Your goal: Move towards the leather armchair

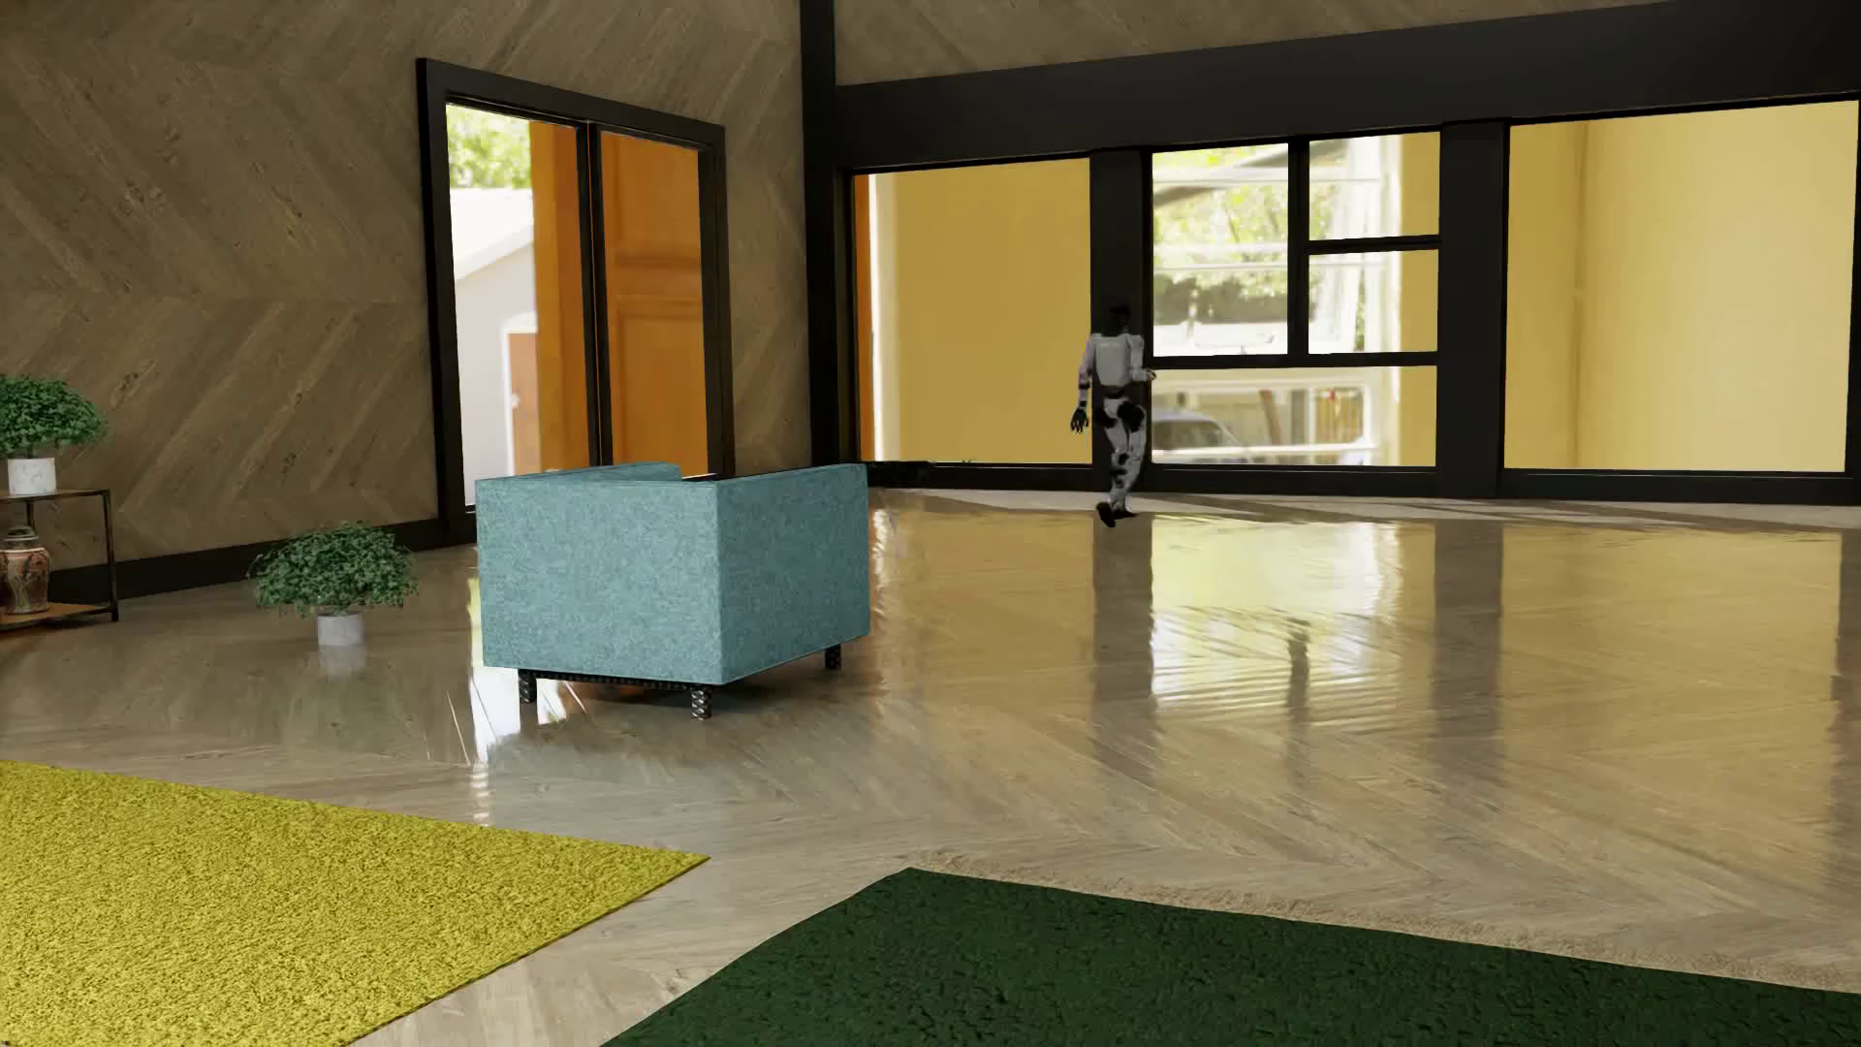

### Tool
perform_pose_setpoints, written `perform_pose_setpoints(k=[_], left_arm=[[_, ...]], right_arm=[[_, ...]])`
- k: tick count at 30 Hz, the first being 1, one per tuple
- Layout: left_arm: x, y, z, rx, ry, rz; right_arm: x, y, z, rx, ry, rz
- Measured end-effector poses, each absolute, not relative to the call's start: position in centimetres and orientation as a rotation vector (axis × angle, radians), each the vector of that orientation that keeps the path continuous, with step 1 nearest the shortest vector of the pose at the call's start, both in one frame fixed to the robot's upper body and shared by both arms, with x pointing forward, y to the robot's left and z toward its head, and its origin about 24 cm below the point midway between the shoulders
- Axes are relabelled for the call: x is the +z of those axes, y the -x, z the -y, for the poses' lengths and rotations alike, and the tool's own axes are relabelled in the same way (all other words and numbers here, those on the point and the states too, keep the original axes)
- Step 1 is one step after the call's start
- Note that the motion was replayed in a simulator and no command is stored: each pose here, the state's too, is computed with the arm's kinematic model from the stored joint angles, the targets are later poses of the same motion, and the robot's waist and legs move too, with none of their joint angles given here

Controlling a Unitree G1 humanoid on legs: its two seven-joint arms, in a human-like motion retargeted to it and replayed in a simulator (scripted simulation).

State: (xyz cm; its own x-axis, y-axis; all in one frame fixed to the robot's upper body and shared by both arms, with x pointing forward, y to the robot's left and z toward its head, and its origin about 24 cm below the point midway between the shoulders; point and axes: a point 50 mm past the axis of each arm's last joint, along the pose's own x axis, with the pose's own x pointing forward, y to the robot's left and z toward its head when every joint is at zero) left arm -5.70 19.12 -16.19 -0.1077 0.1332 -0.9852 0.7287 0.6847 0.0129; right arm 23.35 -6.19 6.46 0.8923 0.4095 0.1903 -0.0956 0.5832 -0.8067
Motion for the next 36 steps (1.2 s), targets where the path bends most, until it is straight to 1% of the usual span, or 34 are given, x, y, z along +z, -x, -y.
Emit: perform_pose_setpoints(k=[1, 2, 3, 4, 5, 6, 7, 9, 10, 11, 12, 13, 14, 15, 16, 17, 18, 19, 20, 21, 22, 23, 24, 25, 27, 28, 29, 30, 31, 32, 33, 34, 36], left_arm=[[-16.3, 5.4, -18.7, -0.689, -0.831, -1.593], [-16.6, 4.2, -18.4, -0.817, -0.954, -1.54], [-16.8, 2.1, -18.4, -0.901, -1.072, -1.472], [-16.9, -0.5, -18.8, -0.91, -1.149, -1.415], [-16.6, -3.4, -19.6, -0.82, -1.197, -1.359], [-15.8, -6.4, -20.8, -0.673, -1.211, -1.288], [-14.7, -9.3, -22.1, -0.493, -1.175, -1.204], [-11.7, -14.0, -25.5, -0.141, -1.091, -1.022], [-10.2, -15.5, -27.2, 0.019, -1.049, -0.954], [-8.7, -16.7, -29.1, 0.151, -1.023, -0.914], [-7.5, -16.9, -31.1, 0.278, -0.994, -0.906], [-6.3, -16.5, -32.9, 0.41, -0.96, -0.894], [-5.7, -15.7, -33.8, 0.535, -0.908, -0.875], [-5.4, -14.8, -34.6, 0.644, -0.847, -0.868], [-5.5, -13.8, -35.1, 0.725, -0.785, -0.874], [-6.0, -12.9, -35.0, 0.761, -0.732, -0.904], [-6.9, -12.1, -34.5, 0.741, -0.709, -0.96], [-8.1, -11.4, -33.6, 0.663, -0.711, -1.026], [-9.5, -10.9, -31.8, 0.539, -0.713, -1.09], [-10.9, -10.7, -29.7, 0.357, -0.736, -1.139], [-11.7, -10.9, -27.5, 0.158, -0.823, -1.127], [-12.0, -11.2, -25.6, -0.044, -0.964, -1.067], [-12.0, -11.6, -23.7, -0.167, -1.073, -1.004], [-11.9, -12.1, -21.8, -0.218, -1.083, -0.949], [-11.3, -13.1, -19.3, -0.197, -0.952, -0.878], [-10.9, -13.7, -18.6, -0.208, -0.899, -0.844], [-10.5, -14.3, -18.3, -0.241, -0.91, -0.809], [-10.2, -14.9, -18.1, -0.285, -0.972, -0.765], [-10.0, -15.2, -18.3, -0.329, -1.047, -0.743], [-10.1, -15.4, -18.8, -0.344, -1.097, -0.748], [-10.6, -15.1, -19.3, -0.342, -1.104, -0.795], [-11.3, -14.4, -20.2, -0.307, -1.071, -0.881], [-13.4, -11.3, -22.2, -0.219, -0.961, -1.148]], right_arm=[[5.3, -22.8, 7.0, 0.29, 0.811, 0.292], [3.1, -22.4, 8.4, 0.259, 0.817, 0.153], [0.2, -21.6, 10.3, 0.226, 0.904, -0.044], [-2.9, -20.4, 12.3, 0.208, 1.075, -0.238], [-5.9, -18.6, 13.9, 0.217, 1.245, -0.426], [-8.7, -16.5, 15.3, 0.236, 1.313, -0.614], [-11.2, -14.2, 17.1, 0.239, 1.277, -0.836], [-14.7, -8.3, 21.2, 0.195, 1.016, -1.357], [-15.2, -6.1, 23.1, 0.303, 1.051, -1.519], [-15.2, -5.4, 24.3, 0.503, 1.239, -1.547], [-14.9, -5.7, 25.2, 0.691, 1.458, -1.455], [-14.6, -6.5, 25.7, 0.777, 1.577, -1.331], [-14.2, -6.9, 26.4, 0.741, 1.572, -1.262], [-13.9, -7.1, 26.9, 0.652, 1.489, -1.257], [-13.9, -7.2, 27.1, 0.537, 1.368, -1.293], [-13.9, -7.7, 26.9, 0.45, 1.287, -1.312], [-13.8, -8.7, 26.2, 0.395, 1.261, -1.291], [-13.8, -9.9, 25.2, 0.373, 1.273, -1.239], [-13.8, -11.4, 23.6, 0.374, 1.302, -1.156], [-13.5, -13.0, 22.0, 0.365, 1.336, -1.051], [-12.9, -15.0, 20.2, 0.364, 1.387, -0.91], [-11.9, -17.3, 18.6, 0.354, 1.47, -0.731], [-10.4, -19.6, 17.1, 0.31, 1.522, -0.552], [-8.9, -21.5, 16.0, 0.252, 1.511, -0.419], [-5.8, -24.7, 14.8, 0.164, 1.439, -0.264], [-4.6, -25.7, 14.7, 0.146, 1.392, -0.233], [-3.7, -26.3, 14.8, 0.153, 1.342, -0.236], [-3.3, -26.4, 15.3, 0.17, 1.31, -0.269], [-3.5, -26.1, 15.9, 0.195, 1.279, -0.321], [-4.2, -25.6, 16.7, 0.215, 1.263, -0.388], [-5.3, -24.7, 17.9, 0.23, 1.281, -0.484], [-6.5, -23.7, 19.1, 0.232, 1.299, -0.595], [-9.3, -20.2, 21.7, 0.172, 1.316, -0.842]])
